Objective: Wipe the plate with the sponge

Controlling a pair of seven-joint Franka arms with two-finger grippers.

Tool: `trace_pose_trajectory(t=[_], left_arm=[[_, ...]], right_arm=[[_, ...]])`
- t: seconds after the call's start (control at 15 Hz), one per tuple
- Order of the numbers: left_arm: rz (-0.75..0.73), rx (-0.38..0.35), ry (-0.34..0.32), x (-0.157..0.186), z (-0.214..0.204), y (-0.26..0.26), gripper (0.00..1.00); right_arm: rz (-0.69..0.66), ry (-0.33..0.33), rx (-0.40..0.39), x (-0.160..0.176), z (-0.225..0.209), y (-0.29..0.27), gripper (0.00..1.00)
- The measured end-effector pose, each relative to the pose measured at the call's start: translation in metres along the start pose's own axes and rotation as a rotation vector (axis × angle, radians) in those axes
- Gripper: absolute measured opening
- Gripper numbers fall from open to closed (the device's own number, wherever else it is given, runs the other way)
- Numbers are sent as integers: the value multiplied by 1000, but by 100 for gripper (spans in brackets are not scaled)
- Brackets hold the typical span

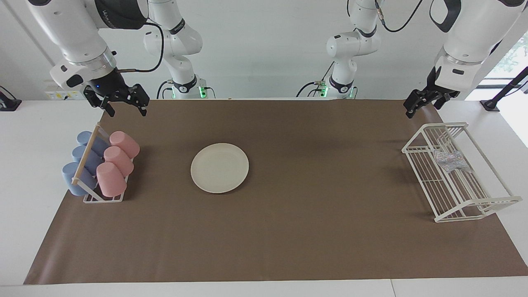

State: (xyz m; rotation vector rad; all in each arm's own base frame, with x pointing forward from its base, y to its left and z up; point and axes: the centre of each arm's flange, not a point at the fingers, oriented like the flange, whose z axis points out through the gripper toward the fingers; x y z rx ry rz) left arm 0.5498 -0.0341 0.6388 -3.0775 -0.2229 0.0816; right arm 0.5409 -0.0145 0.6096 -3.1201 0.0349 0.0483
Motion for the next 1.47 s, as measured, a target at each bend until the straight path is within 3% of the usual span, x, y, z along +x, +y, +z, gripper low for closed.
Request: trace_pose_trajectory(t=[0.13,0.33,0.6,0.93,1.47], left_arm=[[28,-48,-30,0,6,-10,100],[30,-58,-57,-4,21,-16,100],[38,-64,-37,-11,32,-7,100],[44,-68,-16,-13,5,-5,100],[48,-64,-49,-10,22,-1,100]], right_arm=[[0,-2,0,0,0,0,100],[1,-2,0,0,0,0,100],[1,-2,0,0,0,0,100],[0,-2,0,0,0,0,100],[0,-2,0,0,0,0,100]])
